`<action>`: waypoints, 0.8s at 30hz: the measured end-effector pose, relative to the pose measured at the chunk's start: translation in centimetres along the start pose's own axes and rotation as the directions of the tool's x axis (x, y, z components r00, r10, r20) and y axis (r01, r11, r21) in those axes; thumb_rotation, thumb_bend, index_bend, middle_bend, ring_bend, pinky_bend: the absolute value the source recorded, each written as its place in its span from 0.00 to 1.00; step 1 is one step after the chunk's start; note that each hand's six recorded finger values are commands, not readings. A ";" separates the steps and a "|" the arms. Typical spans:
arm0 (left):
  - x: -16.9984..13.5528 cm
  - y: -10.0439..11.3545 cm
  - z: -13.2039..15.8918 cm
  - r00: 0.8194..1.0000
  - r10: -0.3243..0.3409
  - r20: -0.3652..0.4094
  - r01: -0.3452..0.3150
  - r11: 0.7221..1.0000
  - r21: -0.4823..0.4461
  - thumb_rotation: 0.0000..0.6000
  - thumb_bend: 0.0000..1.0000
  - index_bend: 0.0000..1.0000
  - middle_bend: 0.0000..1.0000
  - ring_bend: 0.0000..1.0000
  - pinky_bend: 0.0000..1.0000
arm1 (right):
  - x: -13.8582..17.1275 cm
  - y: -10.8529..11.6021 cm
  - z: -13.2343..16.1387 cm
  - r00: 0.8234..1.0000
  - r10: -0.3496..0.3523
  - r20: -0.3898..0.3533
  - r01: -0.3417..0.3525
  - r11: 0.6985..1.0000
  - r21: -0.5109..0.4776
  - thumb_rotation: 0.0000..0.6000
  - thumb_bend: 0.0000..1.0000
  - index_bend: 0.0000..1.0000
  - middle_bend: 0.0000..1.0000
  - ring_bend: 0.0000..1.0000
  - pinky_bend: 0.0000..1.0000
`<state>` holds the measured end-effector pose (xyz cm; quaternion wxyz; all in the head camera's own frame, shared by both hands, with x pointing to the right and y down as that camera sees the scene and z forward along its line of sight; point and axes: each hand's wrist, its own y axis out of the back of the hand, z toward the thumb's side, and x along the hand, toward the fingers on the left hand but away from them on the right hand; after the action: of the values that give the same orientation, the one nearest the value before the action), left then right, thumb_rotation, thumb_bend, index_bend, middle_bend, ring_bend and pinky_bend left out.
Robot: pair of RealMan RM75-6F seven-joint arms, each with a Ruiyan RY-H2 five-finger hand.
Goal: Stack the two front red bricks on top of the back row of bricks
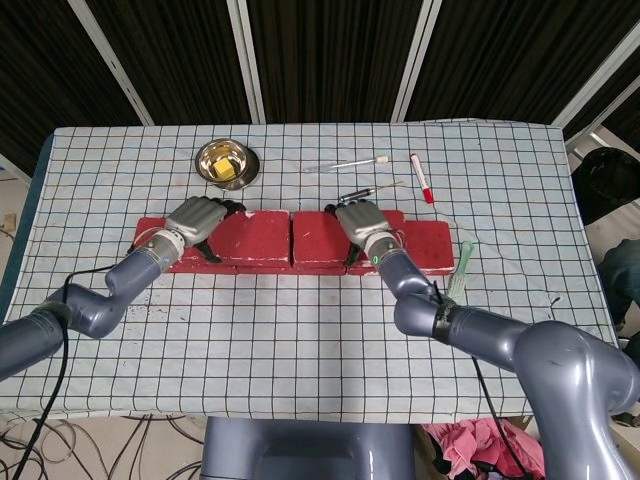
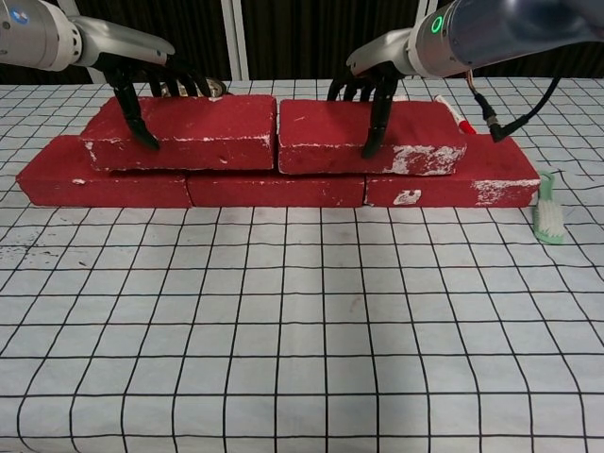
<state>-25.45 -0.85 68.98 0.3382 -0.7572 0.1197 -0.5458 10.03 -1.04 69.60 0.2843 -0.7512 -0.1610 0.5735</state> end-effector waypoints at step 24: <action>1.0 0.0 0.9 1.000 -0.010 0.005 0.010 1.000 0.002 1.00 0.29 0.19 0.23 0.16 0.27 | -0.7 -0.1 0.0 1.000 0.006 0.025 -0.006 1.000 -0.002 1.00 0.00 0.20 0.20 0.15 0.11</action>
<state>-24.29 -1.06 69.59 0.3366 -0.7587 0.1145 -0.5459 9.81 -1.40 70.18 0.2797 -0.7448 -0.1628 0.5836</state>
